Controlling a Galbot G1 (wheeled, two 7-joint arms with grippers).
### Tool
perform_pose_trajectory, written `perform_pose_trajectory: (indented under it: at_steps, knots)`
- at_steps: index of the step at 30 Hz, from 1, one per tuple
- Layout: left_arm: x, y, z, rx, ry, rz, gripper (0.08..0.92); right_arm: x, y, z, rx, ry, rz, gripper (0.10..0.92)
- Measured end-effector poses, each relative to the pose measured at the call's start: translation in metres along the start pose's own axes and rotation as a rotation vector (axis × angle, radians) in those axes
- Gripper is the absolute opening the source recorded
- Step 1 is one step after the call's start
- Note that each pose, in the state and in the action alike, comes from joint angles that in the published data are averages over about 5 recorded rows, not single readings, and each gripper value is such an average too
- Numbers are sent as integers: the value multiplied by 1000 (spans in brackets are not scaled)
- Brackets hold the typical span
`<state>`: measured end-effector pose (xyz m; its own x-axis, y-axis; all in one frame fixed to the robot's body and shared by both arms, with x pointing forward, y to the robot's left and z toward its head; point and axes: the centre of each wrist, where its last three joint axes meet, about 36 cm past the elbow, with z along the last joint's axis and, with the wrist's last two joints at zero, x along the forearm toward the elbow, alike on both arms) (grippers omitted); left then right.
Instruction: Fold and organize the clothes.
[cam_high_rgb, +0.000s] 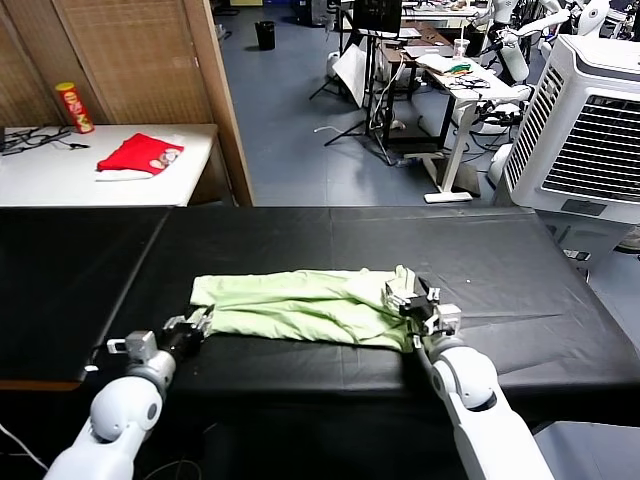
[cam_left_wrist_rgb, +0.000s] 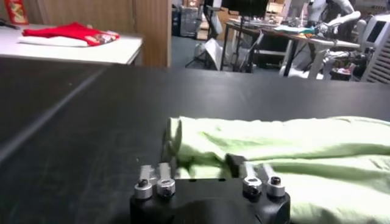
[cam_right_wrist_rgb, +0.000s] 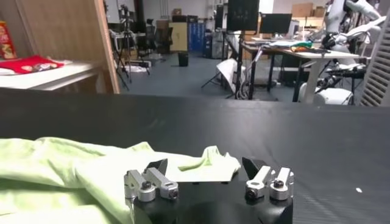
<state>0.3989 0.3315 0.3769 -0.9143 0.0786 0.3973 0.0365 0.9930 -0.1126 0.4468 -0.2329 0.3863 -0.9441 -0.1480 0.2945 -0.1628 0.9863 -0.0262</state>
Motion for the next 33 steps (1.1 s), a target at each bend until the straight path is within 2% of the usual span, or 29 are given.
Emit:
perform_pose_trajectory:
  at_steps: [3,10,17,22,25,28,33]
  knots:
    - [-1,0,1,0,-1,-6,154,2,0,0,2,-1,-1,798]
    - [-2,5,0,-126,-24,-48,150,7,-1,1,-6,-4,4,798]
    - [5,21,-8,-335,-108,-104,150,12,0,2,-21,-9,11,798]
    - [15,46,-19,-542,-154,-159,150,16,2,2,-29,-15,13,798]
    - [21,63,-29,-646,-161,-191,150,19,5,4,-30,-15,13,798]
    - [27,68,-36,-699,-158,-203,150,22,8,6,-25,-14,15,798]
    - [33,40,-38,-701,-152,-171,150,30,8,7,-15,-16,24,798]
